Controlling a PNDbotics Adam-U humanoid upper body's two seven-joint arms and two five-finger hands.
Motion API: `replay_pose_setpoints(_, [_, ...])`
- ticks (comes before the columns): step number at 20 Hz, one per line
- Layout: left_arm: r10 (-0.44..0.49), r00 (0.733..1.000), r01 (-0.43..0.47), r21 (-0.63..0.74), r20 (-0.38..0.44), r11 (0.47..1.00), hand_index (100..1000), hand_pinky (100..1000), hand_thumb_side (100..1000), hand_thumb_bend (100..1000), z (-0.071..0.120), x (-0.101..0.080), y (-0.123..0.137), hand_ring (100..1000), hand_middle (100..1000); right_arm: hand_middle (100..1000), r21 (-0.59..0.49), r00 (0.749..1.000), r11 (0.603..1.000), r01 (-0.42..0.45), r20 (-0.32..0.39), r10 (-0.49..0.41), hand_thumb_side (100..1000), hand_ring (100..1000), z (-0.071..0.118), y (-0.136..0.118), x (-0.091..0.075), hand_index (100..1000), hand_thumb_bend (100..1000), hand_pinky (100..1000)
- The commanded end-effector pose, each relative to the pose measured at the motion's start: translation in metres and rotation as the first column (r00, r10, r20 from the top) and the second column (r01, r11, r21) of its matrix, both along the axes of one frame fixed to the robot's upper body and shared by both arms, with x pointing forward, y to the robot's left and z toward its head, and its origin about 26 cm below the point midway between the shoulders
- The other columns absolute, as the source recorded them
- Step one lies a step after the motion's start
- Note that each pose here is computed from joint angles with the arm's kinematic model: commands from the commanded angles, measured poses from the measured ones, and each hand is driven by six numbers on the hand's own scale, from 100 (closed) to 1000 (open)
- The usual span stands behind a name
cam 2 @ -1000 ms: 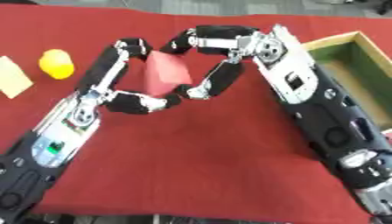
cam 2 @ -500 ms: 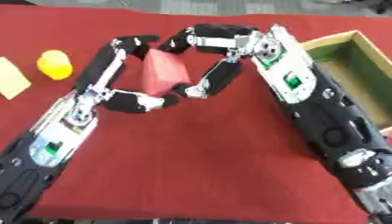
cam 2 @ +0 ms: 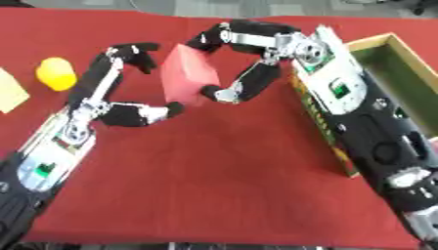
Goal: Pick up the objects with one hand, pass them to the other hand, and then place them into the box on the other side of the table.
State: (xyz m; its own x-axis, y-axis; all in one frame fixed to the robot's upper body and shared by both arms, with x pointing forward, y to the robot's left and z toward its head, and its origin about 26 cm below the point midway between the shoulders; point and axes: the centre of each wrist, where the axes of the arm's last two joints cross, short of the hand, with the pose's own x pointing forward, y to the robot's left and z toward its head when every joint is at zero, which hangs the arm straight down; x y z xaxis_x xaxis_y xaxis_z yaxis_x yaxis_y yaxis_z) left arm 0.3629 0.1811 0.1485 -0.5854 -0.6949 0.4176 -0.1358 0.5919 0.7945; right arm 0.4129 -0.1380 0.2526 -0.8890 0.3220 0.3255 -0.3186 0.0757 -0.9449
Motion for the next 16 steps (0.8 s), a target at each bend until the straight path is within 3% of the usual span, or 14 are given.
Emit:
replay_pose_setpoints(1, [0.030, 0.999, -0.030, 0.003, 0.034, 1.000, 856, 707, 495, 728, 0.011, 0.000, 0.013, 567, 564, 287, 0.028, 0.999, 0.999, 0.020, 0.025, -0.020, 211, 833, 0.018, -0.014, -0.005, 495, 127, 881])
replay_pose_setpoints(9, [0.092, 0.995, -0.093, 0.028, 0.036, 0.995, 852, 708, 486, 726, 0.010, -0.004, 0.035, 571, 569, 291, 0.142, 0.991, 0.981, 0.132, -0.032, -0.129, 108, 845, 0.032, -0.060, -0.016, 505, 100, 890])
replay_pose_setpoints(16, [0.167, 0.984, -0.170, 0.040, 0.061, 0.985, 850, 711, 487, 735, 0.018, -0.010, 0.061, 579, 575, 295, 0.272, 0.954, 0.914, 0.301, -0.093, -0.286, 100, 852, 0.048, -0.126, -0.037, 512, 100, 894])
